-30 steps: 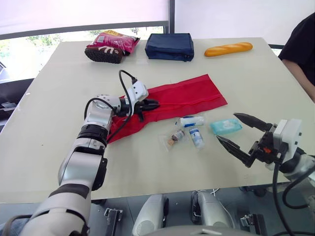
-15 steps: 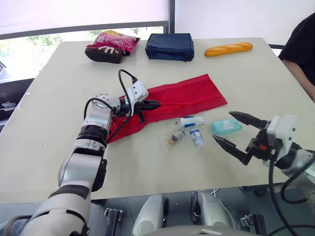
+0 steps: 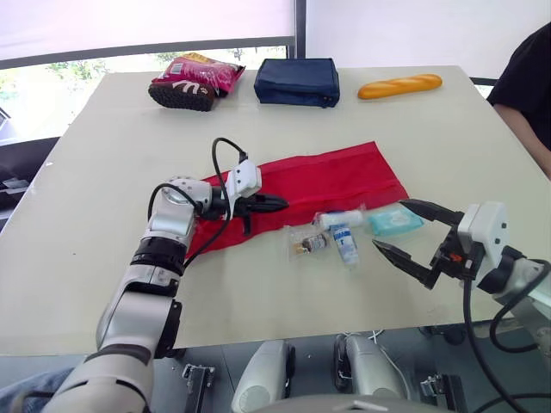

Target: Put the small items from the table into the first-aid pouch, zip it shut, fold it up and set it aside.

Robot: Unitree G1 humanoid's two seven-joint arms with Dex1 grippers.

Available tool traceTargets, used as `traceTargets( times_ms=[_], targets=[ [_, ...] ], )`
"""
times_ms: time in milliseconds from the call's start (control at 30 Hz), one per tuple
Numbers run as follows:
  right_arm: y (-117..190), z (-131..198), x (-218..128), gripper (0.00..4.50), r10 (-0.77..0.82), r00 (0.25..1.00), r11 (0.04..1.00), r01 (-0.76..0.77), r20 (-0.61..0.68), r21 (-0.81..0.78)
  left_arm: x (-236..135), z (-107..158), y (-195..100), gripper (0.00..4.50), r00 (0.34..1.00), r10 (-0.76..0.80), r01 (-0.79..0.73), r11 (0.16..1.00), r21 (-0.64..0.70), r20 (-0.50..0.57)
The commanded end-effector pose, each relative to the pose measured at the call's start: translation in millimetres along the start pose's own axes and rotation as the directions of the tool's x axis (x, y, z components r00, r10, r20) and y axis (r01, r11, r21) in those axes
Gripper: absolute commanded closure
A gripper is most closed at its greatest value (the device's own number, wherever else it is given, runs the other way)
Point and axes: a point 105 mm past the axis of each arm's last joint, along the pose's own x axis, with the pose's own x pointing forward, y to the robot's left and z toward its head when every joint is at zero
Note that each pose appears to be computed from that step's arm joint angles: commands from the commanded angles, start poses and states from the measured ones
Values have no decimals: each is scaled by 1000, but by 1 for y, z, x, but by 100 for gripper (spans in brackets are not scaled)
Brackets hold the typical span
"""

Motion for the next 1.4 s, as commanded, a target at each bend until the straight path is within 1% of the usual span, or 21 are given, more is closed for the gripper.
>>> traceTargets(
  times_ms=[33, 167, 300, 400, 500, 633, 867, 1000, 1133, 1233, 1300, 1400],
  targets=[
    [3, 12, -3, 0, 7, 999, 999, -6, 36, -36, -18, 4, -10, 437, 998, -65, 65, 997, 29, -15],
    [4, 11, -5, 0, 7, 999, 999, -6, 34, -36, -36, -8, -17, 437, 990, -116, 119, 992, 33, -82],
    [4, 11, -5, 0, 9, 999, 999, -7, 34, -37, -39, -6, -17, 437, 987, -136, 142, 988, 68, -83],
    [4, 11, -4, 0, 11, 999, 999, -10, 35, -38, -39, -3, -10, 437, 988, -127, 137, 984, 113, -88],
    [3, 11, -3, 0, 14, 999, 999, -13, 37, -40, -41, -5, 5, 437, 987, -74, 102, 974, 201, -141],
    [5, 11, -2, 0, 16, 999, 999, -15, 42, -37, -36, 4, 21, 437, 989, -28, 71, 951, 301, -145],
    [7, 12, 0, 0, 13, 999, 999, -12, 53, -37, -26, 8, 24, 437, 982, -53, 122, 911, 393, -181],
    [6, 13, 1, 0, 10, 998, 999, -8, 58, -42, -21, 10, 29, 437, 970, -26, 138, 877, 460, -242],
    [8, 13, 2, 0, 9, 998, 999, -6, 62, -43, -22, 8, 35, 437, 957, 11, 141, 858, 494, -291],
    [9, 14, 3, 0, 9, 998, 999, -6, 64, -42, -24, 7, 42, 437, 942, 70, 115, 850, 514, -327],
    [10, 14, 3, 0, 10, 998, 999, -8, 65, -42, -25, 8, 47, 437, 941, 102, 80, 859, 507, -322],
    [10, 14, 3, 0, 11, 998, 999, -8, 65, -41, -27, 7, 48, 437, 941, 103, 72, 871, 486, -323]
  ],
)
